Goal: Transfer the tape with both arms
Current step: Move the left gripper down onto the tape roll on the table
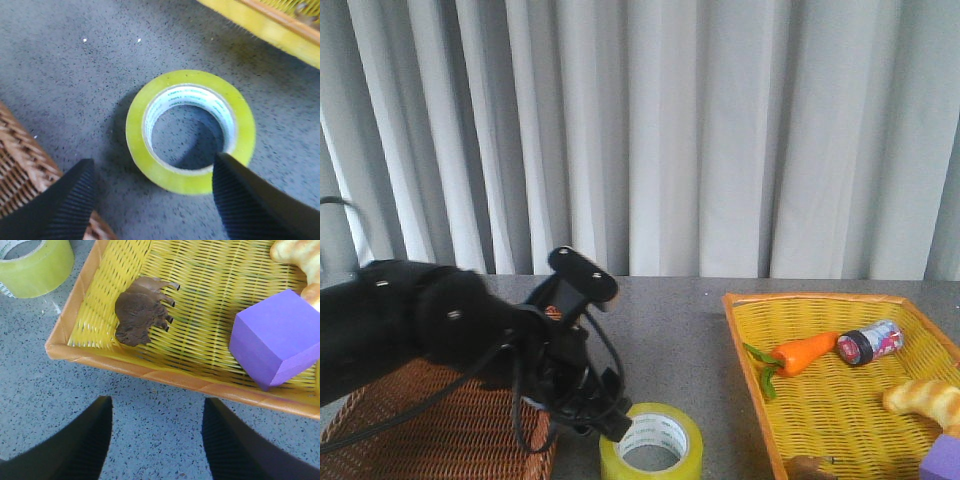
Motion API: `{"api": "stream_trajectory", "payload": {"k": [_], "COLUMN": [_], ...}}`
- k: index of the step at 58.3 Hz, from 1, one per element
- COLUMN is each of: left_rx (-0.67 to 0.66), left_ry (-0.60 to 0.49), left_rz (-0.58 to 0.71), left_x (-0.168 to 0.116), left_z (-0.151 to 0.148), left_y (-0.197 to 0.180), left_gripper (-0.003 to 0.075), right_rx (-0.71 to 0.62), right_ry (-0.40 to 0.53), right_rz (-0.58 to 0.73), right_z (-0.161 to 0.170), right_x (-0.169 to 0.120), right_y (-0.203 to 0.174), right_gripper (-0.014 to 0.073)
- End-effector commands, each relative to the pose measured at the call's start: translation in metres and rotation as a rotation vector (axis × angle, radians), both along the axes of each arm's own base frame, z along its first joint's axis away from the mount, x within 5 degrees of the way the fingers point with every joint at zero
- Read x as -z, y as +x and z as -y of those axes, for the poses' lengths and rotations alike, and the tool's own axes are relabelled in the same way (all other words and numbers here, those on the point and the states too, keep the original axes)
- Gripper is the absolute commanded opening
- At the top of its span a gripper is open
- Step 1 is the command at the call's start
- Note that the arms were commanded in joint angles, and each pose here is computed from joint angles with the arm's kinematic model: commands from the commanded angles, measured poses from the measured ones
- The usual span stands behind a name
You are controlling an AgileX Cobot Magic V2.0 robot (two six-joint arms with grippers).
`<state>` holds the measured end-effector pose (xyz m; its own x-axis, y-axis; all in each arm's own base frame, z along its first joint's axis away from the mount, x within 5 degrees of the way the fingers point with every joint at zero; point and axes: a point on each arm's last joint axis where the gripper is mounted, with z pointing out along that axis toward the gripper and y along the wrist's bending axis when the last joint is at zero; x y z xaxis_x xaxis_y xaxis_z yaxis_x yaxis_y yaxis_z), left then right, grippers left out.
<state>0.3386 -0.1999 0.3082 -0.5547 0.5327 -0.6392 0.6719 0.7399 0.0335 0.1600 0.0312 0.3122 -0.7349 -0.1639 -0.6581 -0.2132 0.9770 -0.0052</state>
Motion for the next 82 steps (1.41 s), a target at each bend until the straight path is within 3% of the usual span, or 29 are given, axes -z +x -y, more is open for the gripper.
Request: {"api": "stream_trajectory", "payload": {"k": [1, 23, 39, 50, 58, 82], "left_rx": [0.006, 0.015, 0.008, 0.013, 0.015, 0.023], "left_ry": [-0.032, 0.013, 0.024, 0.036, 0.039, 0.049], "left_rz": [0.061, -0.016, -0.053, -0.079, -0.087, -0.107], "left_x": [-0.017, 0.028, 0.049, 0.052, 0.052, 0.044], "left_z": [0.010, 0.037, 0.045, 0.044, 0.044, 0.041], "left_y": [0.013, 0.059, 0.073, 0.071, 0.071, 0.065], "left_gripper": [0.0489, 0.0457, 0.0345, 0.0212, 0.0160, 0.0142], "right_rx": [0.005, 0.005, 0.005, 0.005, 0.005, 0.005], "right_ry": [0.004, 0.003, 0.003, 0.003, 0.003, 0.003], "right_rz": [0.084, 0.080, 0.080, 0.080, 0.080, 0.080], "right_z": [0.001, 0.001, 0.001, 0.001, 0.001, 0.001], "right_x": [-0.013, -0.012, -0.012, -0.012, -0.012, -0.012], "right_y": [0.002, 0.002, 0.002, 0.002, 0.002, 0.002], "right_gripper": [0.0393, 0.0393, 0.0393, 0.0393, 0.0393, 0.0393]}}
